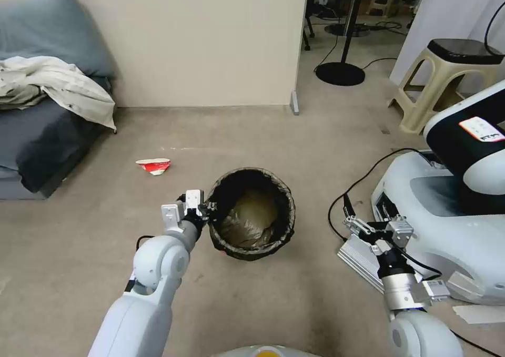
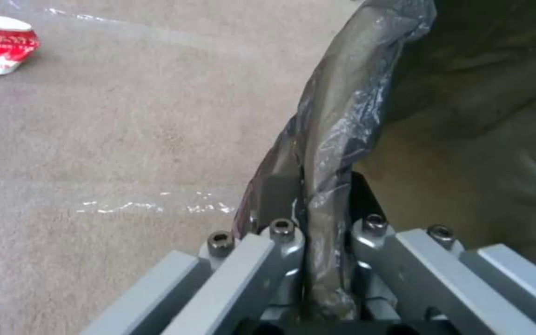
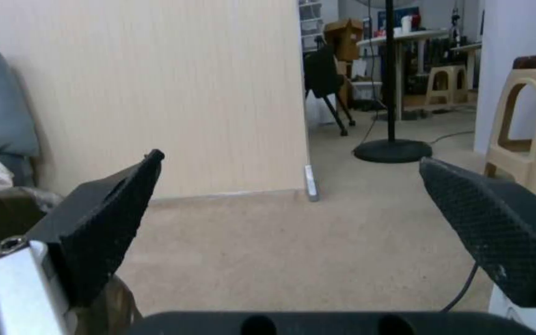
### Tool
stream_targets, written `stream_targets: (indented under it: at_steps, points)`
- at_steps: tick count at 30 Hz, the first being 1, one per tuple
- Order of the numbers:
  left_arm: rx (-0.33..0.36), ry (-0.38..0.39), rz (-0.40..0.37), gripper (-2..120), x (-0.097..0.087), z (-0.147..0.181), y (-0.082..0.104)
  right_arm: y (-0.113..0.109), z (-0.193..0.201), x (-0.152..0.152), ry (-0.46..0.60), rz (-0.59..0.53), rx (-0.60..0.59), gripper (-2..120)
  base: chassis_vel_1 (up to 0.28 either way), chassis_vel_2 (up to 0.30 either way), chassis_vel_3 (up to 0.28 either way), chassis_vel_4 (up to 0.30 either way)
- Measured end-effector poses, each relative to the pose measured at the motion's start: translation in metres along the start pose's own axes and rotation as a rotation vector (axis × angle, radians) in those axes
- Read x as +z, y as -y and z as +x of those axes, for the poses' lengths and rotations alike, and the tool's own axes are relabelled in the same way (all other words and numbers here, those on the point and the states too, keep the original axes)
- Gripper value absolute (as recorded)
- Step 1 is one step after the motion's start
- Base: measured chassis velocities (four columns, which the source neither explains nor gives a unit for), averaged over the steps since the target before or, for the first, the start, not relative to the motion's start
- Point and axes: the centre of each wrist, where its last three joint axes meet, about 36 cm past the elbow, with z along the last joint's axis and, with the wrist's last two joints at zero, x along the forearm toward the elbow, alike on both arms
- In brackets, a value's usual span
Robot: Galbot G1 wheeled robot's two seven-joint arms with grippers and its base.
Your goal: Pick up the trash can from the floor.
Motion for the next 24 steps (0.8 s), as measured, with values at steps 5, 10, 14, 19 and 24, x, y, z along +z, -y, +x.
stream_targets:
  at_steps: [5, 10, 14, 19, 24]
  points:
    - [0.008, 0.008, 0.022, 1, -0.004, 0.012, -0.001, 0.0, 0.0, 0.0, 0.0, 0.001, 0.0, 100, 0.0, 0.0, 0.0, 0.0]
    - [0.011, 0.01, 0.03, 1, -0.004, 0.017, -0.001, 0.001, 0.001, 0.0, -0.002, 0.001, 0.0, 100, 0.0, 0.0, 0.0, 0.0]
    - [0.014, 0.011, 0.033, 1, -0.004, 0.019, 0.0, 0.001, 0.001, 0.0, -0.002, 0.001, 0.0, 100, 0.0, 0.0, 0.0, 0.0]
    - [0.018, 0.013, 0.038, 1, -0.006, 0.022, 0.001, 0.001, 0.002, -0.001, -0.002, 0.001, 0.001, 100, 0.0, 0.0, 0.0, 0.0]
    - [0.025, 0.015, 0.044, 1, -0.007, 0.023, 0.002, 0.001, 0.002, 0.0, -0.002, 0.001, 0.001, 100, 0.0, 0.0, 0.0, 0.0]
